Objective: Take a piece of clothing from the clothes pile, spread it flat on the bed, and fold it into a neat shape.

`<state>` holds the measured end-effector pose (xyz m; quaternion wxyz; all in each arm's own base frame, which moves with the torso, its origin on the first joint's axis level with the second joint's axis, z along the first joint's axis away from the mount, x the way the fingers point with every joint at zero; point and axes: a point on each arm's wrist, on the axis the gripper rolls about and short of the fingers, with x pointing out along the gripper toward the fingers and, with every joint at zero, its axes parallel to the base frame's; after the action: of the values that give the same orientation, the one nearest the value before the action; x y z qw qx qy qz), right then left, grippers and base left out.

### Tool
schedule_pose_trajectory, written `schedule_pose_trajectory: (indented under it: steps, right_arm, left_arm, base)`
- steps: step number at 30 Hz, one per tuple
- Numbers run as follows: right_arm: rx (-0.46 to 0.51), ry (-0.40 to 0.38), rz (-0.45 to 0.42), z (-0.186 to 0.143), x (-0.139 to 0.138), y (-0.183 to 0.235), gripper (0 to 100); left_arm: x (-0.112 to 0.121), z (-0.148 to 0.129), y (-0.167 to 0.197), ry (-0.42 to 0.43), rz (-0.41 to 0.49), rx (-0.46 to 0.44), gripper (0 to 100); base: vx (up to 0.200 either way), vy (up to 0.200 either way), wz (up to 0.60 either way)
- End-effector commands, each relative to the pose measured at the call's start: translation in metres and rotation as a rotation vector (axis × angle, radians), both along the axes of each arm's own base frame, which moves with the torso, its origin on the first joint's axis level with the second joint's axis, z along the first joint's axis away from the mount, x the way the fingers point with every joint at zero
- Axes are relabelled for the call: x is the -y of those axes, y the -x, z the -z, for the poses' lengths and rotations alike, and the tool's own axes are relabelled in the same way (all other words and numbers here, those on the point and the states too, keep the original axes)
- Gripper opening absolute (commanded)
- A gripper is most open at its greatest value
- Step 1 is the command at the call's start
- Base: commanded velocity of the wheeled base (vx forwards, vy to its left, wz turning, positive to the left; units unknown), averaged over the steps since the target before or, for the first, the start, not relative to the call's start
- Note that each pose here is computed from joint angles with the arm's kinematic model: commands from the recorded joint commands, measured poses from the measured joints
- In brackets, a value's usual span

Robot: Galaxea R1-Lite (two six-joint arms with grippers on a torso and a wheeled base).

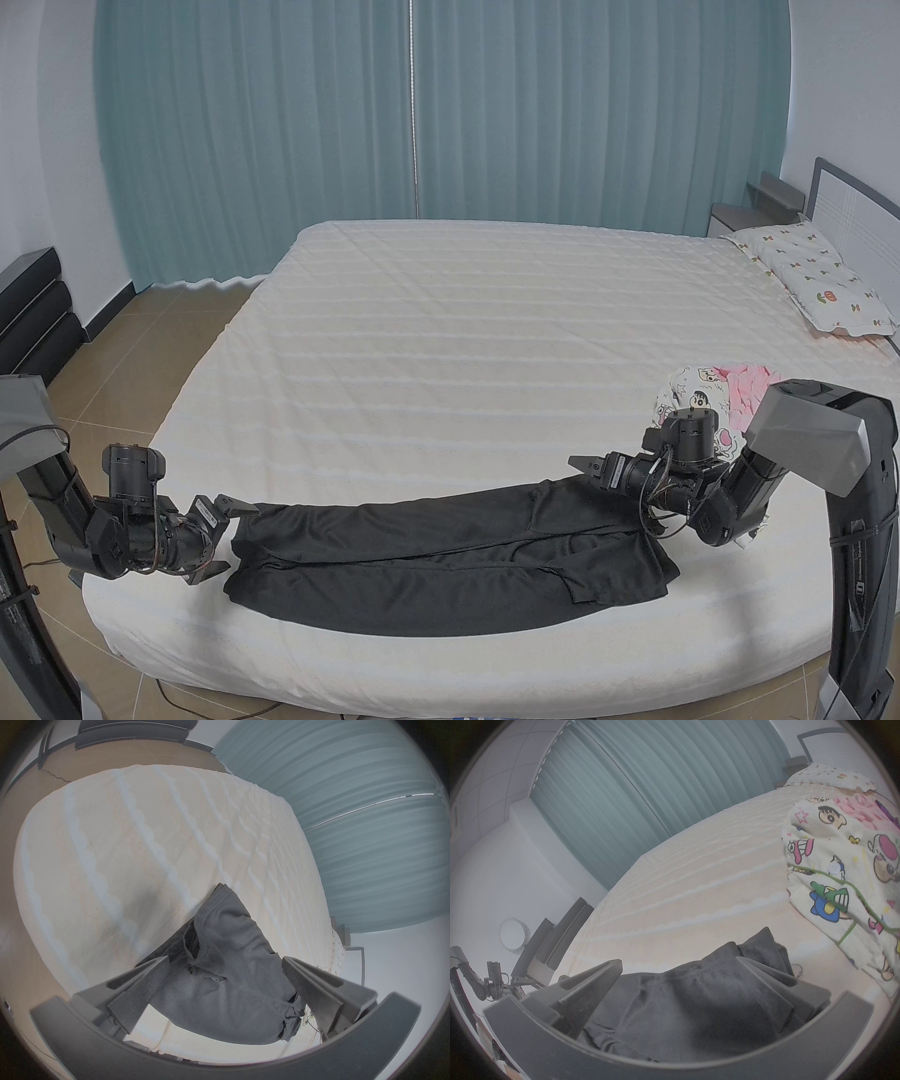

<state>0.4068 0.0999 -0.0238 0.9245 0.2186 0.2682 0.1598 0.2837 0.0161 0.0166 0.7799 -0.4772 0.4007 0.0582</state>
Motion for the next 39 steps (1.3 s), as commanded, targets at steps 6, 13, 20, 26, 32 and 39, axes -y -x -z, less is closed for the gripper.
schedule_pose_trajectory:
  steps: [6,13,20,26,32,39]
  right_arm:
    - [0.020,0.005,0.015,0.002,-0.002,-0.010,100]
    - [0.013,0.009,0.021,0.006,-0.001,-0.009,100]
    - [-0.007,0.025,0.038,0.016,-0.003,-0.007,0]
    - [-0.001,0.027,0.067,0.014,0.003,-0.008,0]
    - [-0.001,0.034,0.102,0.010,0.010,-0.006,0]
    - [0.047,0.010,0.100,0.003,0.009,0.001,100]
  left_arm:
    - [0.001,0.004,0.005,-0.005,-0.002,0.019,100]
    - [0.001,0.005,0.004,-0.005,-0.003,0.022,100]
    - [0.001,0.005,0.004,-0.005,-0.003,0.022,100]
    - [0.001,0.006,0.004,-0.007,-0.002,0.023,100]
    - [0.002,0.007,0.003,-0.010,0.001,0.019,100]
    - [0.002,0.007,0.005,-0.009,0.001,0.016,100]
  base:
    - [0.000,0.000,0.00]
    - [0.000,0.000,0.00]
    - [0.000,0.000,0.00]
    - [0.000,0.000,0.00]
    - [0.000,0.000,0.00]
    - [0.000,0.000,0.00]
